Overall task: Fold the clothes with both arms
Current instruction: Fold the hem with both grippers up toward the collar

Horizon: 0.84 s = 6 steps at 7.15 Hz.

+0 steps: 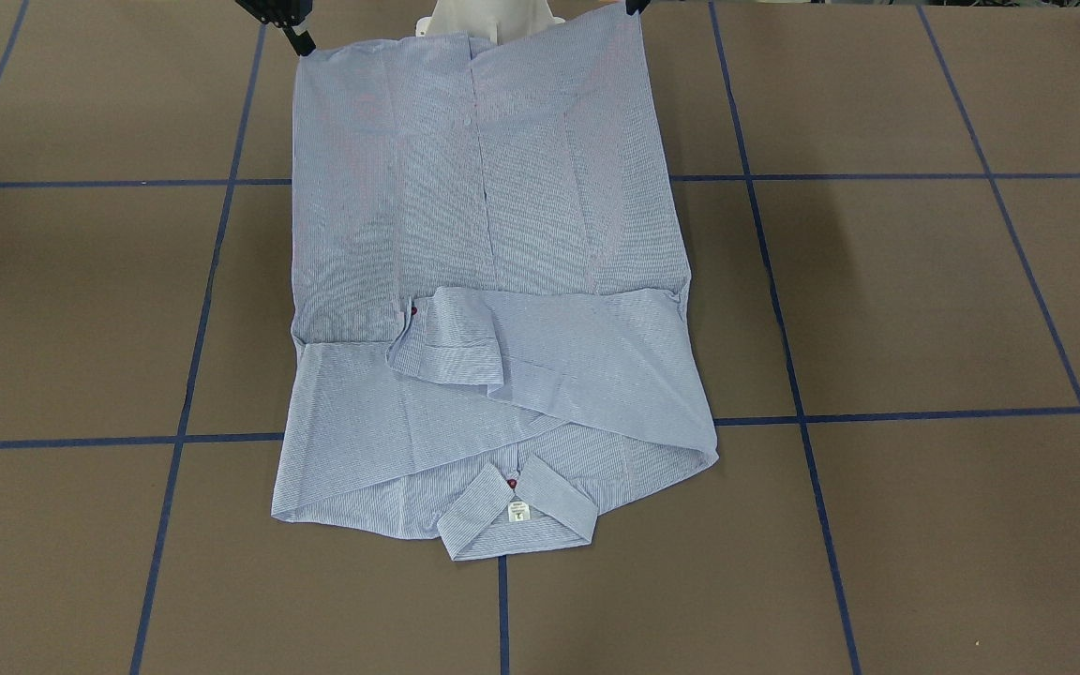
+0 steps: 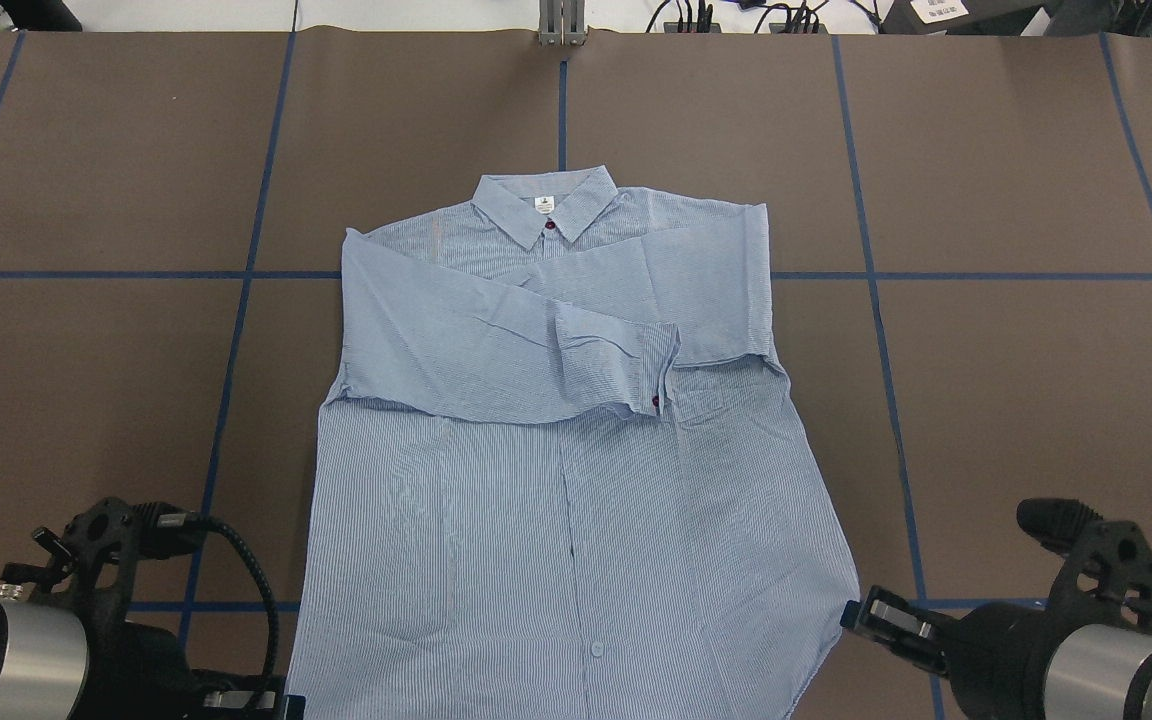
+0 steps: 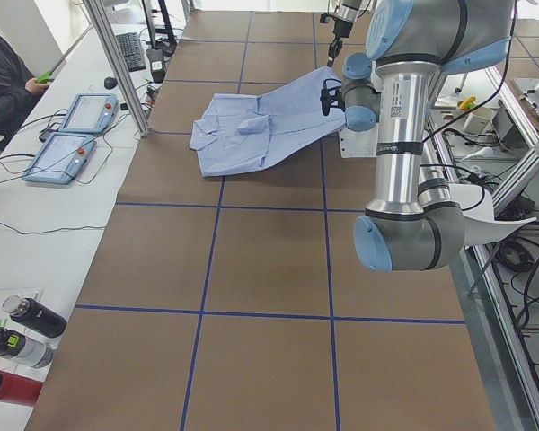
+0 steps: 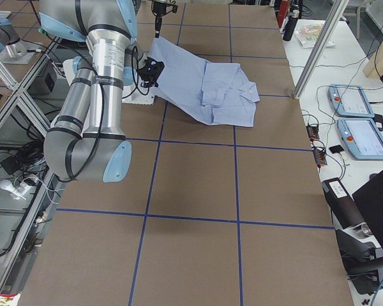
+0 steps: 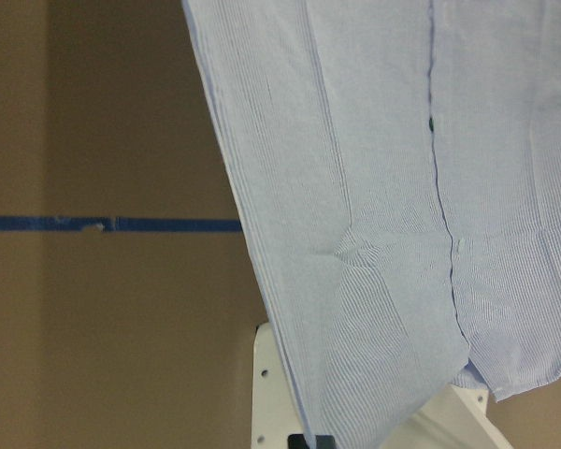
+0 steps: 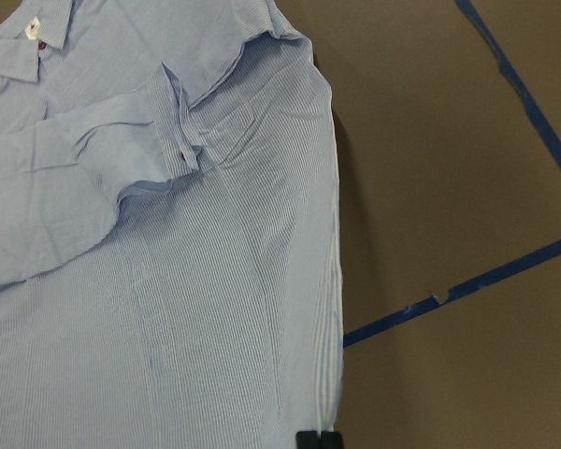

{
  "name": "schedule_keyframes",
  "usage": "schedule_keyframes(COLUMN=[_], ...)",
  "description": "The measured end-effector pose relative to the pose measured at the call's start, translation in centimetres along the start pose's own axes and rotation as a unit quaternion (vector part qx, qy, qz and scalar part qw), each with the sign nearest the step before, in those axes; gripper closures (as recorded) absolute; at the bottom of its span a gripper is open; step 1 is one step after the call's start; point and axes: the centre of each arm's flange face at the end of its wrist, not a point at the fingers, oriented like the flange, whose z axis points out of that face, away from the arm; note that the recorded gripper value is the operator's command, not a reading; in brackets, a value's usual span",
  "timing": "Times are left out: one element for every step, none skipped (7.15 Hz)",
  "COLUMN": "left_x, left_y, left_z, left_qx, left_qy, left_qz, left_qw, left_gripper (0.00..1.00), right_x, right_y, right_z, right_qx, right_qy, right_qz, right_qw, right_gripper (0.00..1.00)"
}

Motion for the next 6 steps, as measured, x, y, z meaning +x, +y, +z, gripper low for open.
schedule_keyframes(left_x=[-0.4, -0.9, -1.0, -0.7, 0.3, 1.2], left_y=[-1.4, -4.8, -9.7, -15.0, -19.8, -23.6], left_z=[0.5, 2.0, 3.1, 2.9, 1.5, -0.1], left_qx=[0.011, 0.039, 0.080, 0.120, 0.155, 0.181], left_qy=[-0.016, -0.034, -0.053, -0.073, -0.093, -0.107], left_qz=[-0.010, -0.021, -0.021, -0.015, -0.012, -0.017], left_qw=[0.9998, 0.9984, 0.9952, 0.9900, 0.9835, 0.9775], left_gripper=[1.00, 1.00, 1.00, 1.00, 1.00, 1.00], right_x=[-0.5, -2.0, -4.5, -7.0, -9.5, -12.5], right_y=[-2.4, -5.2, -8.8, -13.2, -16.9, -19.6], right_z=[0.4, 3.5, 7.3, 9.6, 10.4, 10.9], right_qx=[0.009, 0.037, 0.066, 0.088, 0.105, 0.121], right_qy=[0.009, 0.011, 0.013, 0.016, 0.016, 0.021], right_qz=[-0.004, -0.018, -0.027, -0.030, -0.030, -0.033], right_qw=[0.9999, 0.9991, 0.9974, 0.9955, 0.9939, 0.9919], right_gripper=[1.00, 1.00, 1.00, 1.00, 1.00, 1.00])
